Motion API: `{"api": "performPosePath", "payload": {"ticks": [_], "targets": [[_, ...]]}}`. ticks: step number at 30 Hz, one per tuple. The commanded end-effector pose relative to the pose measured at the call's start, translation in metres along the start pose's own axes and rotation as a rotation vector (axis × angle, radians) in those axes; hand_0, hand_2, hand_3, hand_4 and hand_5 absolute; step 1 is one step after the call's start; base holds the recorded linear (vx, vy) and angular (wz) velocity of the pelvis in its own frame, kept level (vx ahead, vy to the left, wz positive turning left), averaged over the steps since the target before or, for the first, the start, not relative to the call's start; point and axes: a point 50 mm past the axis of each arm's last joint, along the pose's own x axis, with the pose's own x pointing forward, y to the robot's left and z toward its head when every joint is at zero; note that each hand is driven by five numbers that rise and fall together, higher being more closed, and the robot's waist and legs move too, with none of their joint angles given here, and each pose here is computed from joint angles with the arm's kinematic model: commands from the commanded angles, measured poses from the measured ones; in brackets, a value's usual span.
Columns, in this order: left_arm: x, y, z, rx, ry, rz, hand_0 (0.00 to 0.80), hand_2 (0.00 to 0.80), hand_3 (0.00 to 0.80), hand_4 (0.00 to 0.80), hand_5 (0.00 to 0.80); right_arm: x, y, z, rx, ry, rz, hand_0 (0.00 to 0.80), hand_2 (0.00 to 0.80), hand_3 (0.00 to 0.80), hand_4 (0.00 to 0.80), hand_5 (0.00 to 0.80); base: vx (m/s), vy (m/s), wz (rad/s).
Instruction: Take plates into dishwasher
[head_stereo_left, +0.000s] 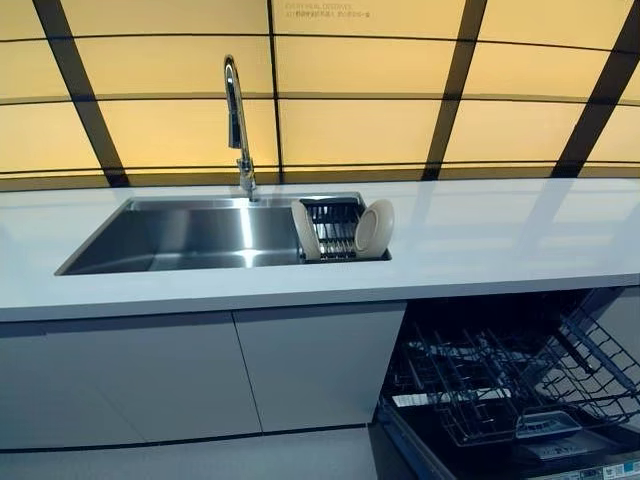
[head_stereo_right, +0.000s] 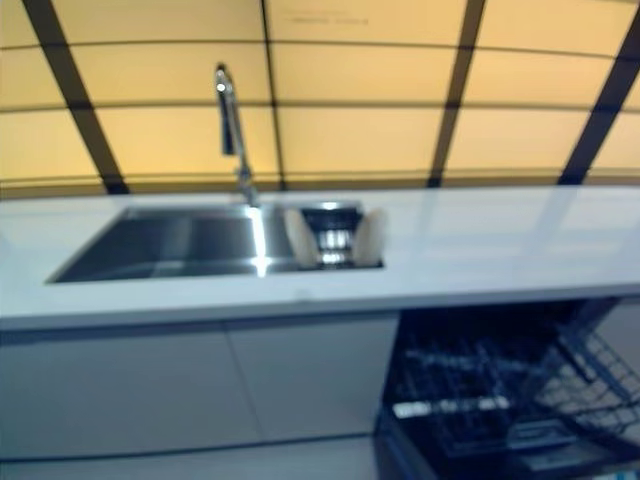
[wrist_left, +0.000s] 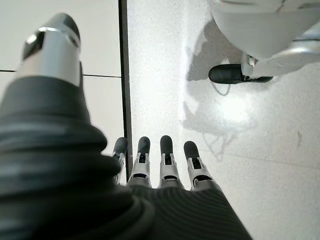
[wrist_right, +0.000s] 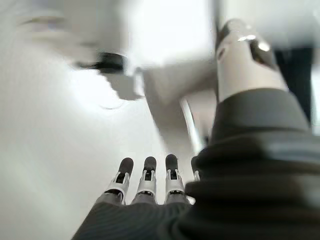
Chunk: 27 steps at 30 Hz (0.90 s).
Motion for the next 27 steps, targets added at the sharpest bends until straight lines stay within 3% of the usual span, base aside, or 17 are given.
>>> {"api": "performPosePath", "payload": {"ticks": [1, 5, 9, 12, 16, 22, 27], "targets": [[0.006, 0.012, 0.026, 0.003, -0.089, 0.043, 0.0, 0.0, 0.0, 0.0, 0.0, -0.001, -0.019, 0.047, 0.396, -0.193, -0.302, 0.0, 0.0, 0.0, 0.0, 0.0, 0.062, -0.076, -0.12], [0.004, 0.007, 0.023, 0.006, -0.081, 0.032, 0.0, 0.0, 0.0, 0.0, 0.0, -0.03, -0.031, 0.123, 0.518, -0.596, -0.521, 0.0, 0.0, 0.0, 0.0, 0.0, 0.059, -0.058, -0.12], [0.002, 0.001, 0.021, 0.007, -0.085, 0.027, 0.0, 0.0, 0.0, 0.0, 0.0, -0.073, -0.023, 0.183, 0.499, -0.972, -0.536, 0.0, 0.0, 0.0, 0.0, 0.0, 0.02, -0.059, -0.07], [0.001, -0.001, 0.021, 0.022, -0.091, 0.027, 0.0, 0.0, 0.0, 0.0, 0.0, -0.107, -0.022, 0.227, 0.457, -1.209, -0.452, 0.0, 0.0, 0.0, 0.0, 0.0, -0.016, -0.089, -0.02], [0.0, -0.002, 0.017, 0.043, -0.097, 0.024, 0.0, 0.0, 0.0, 0.0, 0.0, -0.139, -0.023, 0.26, 0.486, -1.373, -0.325, 0.0, 0.0, 0.0, 0.0, 0.0, -0.016, -0.075, -0.03], [-0.001, -0.004, 0.009, 0.047, -0.068, 0.015, 0.0, 0.0, 0.0, 0.0, 0.0, -0.213, 0.007, 0.293, 0.497, -1.695, 0.054, 0.0, 0.0, 0.0, 0.0, 0.0, 0.036, -0.001, -0.11], [-0.004, -0.006, -0.003, 0.059, -0.041, 0.012, 0.0, 0.0, 0.0, 0.0, 0.0, -0.241, 0.038, 0.299, 0.433, -1.751, 0.227, 0.0, 0.0, 0.0, 0.0, 0.0, 0.248, 0.082, -0.22]]}}
